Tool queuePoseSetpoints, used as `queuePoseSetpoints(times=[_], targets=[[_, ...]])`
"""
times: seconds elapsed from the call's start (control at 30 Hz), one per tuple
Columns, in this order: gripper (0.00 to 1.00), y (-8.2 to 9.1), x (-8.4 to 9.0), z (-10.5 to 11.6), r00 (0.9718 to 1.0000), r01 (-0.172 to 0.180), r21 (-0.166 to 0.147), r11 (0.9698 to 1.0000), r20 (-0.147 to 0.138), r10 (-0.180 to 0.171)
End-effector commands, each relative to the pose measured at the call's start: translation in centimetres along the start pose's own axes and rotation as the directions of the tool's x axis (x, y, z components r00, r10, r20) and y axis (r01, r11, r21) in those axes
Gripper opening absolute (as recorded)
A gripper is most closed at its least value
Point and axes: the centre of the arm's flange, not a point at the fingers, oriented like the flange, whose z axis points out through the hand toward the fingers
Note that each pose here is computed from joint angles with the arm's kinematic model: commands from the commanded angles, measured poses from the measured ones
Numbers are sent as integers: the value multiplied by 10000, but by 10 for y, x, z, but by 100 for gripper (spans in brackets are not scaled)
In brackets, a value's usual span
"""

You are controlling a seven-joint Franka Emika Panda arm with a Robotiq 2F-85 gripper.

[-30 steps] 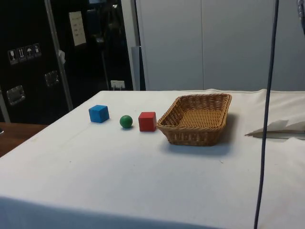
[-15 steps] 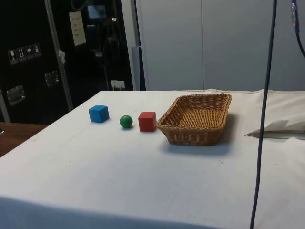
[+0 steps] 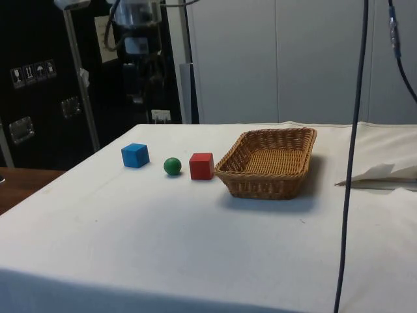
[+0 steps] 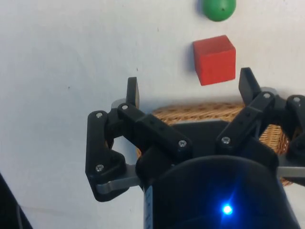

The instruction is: Place all non-red objects into the basket.

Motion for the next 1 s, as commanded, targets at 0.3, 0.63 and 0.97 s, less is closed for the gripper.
queuePoseSetpoints(times=[0.3, 0.63, 0.97], targets=[[100, 11, 2, 34, 10000, 60, 78, 10000, 56, -60], [100, 31, 1, 66, 9997, 191, 339, 9992, 127, -195], [100, 45, 1, 100, 9992, 366, 475, 9982, 152, -373]])
